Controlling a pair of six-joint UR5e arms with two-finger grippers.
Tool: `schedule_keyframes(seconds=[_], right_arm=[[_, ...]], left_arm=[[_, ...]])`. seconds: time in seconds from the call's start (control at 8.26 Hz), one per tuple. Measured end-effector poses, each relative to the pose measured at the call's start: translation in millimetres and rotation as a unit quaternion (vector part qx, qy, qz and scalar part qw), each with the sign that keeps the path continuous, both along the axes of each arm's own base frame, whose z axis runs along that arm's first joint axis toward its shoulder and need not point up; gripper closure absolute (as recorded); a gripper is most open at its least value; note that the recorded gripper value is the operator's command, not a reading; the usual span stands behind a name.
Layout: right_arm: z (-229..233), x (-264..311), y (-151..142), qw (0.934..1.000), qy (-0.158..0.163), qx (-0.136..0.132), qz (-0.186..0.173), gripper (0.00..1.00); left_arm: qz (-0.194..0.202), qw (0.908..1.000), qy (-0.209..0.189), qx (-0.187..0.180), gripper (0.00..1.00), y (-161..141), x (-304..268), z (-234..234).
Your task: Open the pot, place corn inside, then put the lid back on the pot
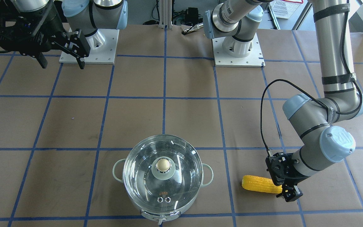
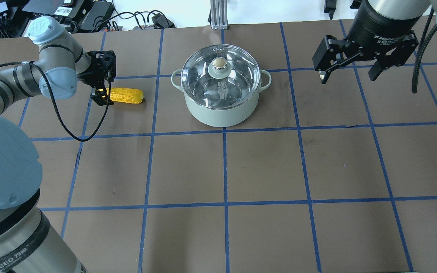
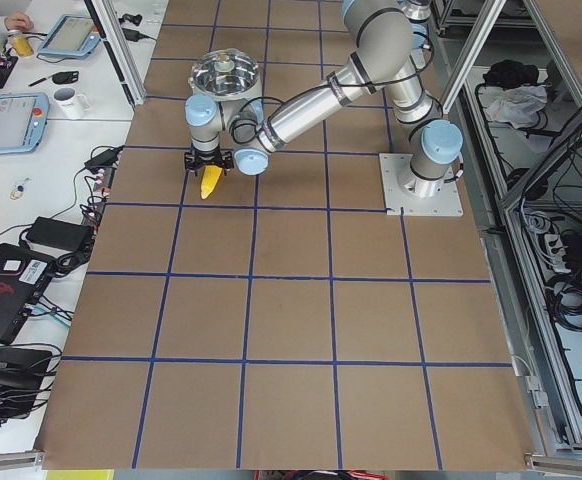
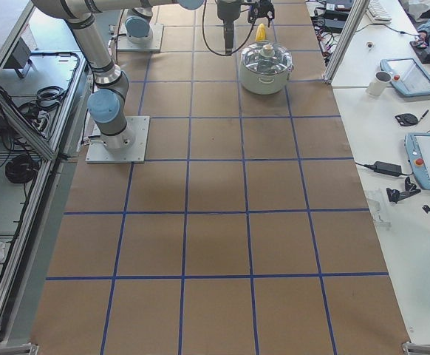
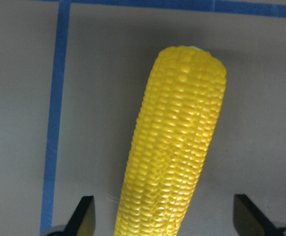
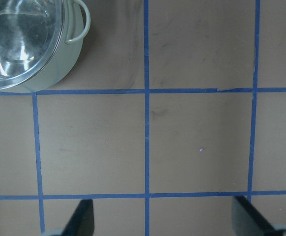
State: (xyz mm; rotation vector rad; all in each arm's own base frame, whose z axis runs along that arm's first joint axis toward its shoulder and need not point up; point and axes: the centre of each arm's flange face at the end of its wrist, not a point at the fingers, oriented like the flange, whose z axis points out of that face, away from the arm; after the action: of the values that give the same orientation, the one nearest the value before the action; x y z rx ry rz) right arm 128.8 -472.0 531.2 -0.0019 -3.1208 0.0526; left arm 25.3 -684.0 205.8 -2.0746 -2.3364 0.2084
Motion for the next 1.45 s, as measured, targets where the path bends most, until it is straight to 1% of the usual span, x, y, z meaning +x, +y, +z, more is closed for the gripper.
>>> schedule_keyframes(seconds=[0.36, 0.48, 0.61, 0.73, 0.85, 1.21, 1.45], right_arm=[[-0.2, 1.4, -3.3, 0.9999, -0.003, -0.010, -0.001, 0.00], [0.2, 1.5, -4.2, 0.9999, -0.002, -0.014, -0.003, 0.00], [0.1, 1.4, -4.7, 0.9999, -0.001, -0.015, -0.005, 0.00], [-0.5, 1.2, -5.1, 0.9999, 0.000, -0.016, -0.006, 0.00], [-0.7, 1.0, -5.3, 0.9999, 0.001, -0.016, -0.006, 0.00], [-1.6, 0.8, -5.3, 0.9999, 0.002, -0.015, -0.007, 0.00], [-2.0, 1.0, -5.2, 0.9999, 0.001, -0.014, -0.007, 0.00]], left_arm=[[-0.020, 0.9998, 0.002, 0.005, 0.00, -1.3, -1.2, -10.1], [-0.022, 0.9997, 0.002, 0.005, 0.03, -1.6, -1.5, -11.3], [-0.023, 0.9997, 0.005, 0.005, 0.26, -1.9, -2.0, -13.3], [-0.023, 0.9997, 0.009, 0.008, 0.68, -2.3, -2.8, -18.4], [-0.024, 0.9996, 0.012, 0.010, 1.00, -2.9, -3.1, -23.4], [-0.021, 0.9997, 0.008, 0.004, 1.00, -4.2, -2.7, -22.9], [-0.012, 0.9999, -0.007, -0.003, 1.00, -3.3, -9.4, -6.7]])
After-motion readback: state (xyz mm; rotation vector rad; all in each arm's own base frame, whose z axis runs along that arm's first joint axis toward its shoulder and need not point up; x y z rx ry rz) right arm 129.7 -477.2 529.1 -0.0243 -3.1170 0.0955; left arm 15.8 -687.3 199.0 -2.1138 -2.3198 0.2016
